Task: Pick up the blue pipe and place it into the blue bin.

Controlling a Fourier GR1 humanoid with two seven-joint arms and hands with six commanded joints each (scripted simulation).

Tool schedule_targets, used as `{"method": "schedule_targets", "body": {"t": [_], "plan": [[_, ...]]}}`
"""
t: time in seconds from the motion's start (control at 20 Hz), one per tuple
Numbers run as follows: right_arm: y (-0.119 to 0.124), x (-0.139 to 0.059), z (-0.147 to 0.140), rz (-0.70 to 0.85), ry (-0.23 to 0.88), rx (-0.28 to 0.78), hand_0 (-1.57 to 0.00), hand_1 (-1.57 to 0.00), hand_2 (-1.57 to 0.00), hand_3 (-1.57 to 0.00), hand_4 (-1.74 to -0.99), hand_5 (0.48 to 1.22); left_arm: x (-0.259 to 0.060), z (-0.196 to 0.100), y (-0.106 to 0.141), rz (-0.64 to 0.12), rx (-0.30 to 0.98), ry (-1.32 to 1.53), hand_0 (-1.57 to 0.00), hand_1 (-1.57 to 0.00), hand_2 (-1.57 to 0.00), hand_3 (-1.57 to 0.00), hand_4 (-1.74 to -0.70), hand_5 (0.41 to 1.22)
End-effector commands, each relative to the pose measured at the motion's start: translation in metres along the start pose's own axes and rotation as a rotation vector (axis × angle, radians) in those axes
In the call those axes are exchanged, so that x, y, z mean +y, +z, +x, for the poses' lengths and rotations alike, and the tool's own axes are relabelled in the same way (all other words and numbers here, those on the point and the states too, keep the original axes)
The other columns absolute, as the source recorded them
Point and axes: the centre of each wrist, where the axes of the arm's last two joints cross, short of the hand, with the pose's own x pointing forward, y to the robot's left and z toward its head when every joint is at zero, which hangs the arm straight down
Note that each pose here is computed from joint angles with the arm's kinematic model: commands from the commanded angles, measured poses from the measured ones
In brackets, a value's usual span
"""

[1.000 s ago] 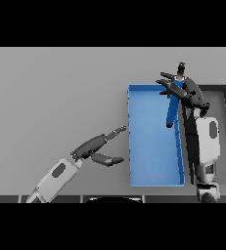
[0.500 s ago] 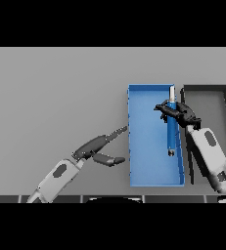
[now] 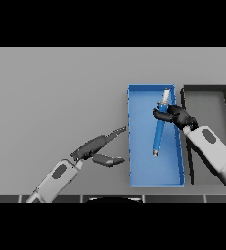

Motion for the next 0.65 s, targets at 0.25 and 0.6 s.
{"method": "schedule_targets", "body": {"t": [0.25,0.6], "plan": [[-0.0014,-0.0023,-0.0034,-0.046,0.009,-0.007,-0.04,-0.03,-0.03,-0.02,-1.182,0.795,-0.0018,0.0005,0.0023,0.001,0.007,0.005,0.00,0.00,0.00,0.00,-0.83,0.472],[-0.0006,0.0039,-0.0033,-0.025,0.024,-0.015,-0.02,-0.01,-0.01,-0.01,-1.186,0.769,-0.0032,-0.0021,0.0000,0.000,0.014,-0.001,0.00,0.00,0.00,0.00,-0.83,0.474]]}}
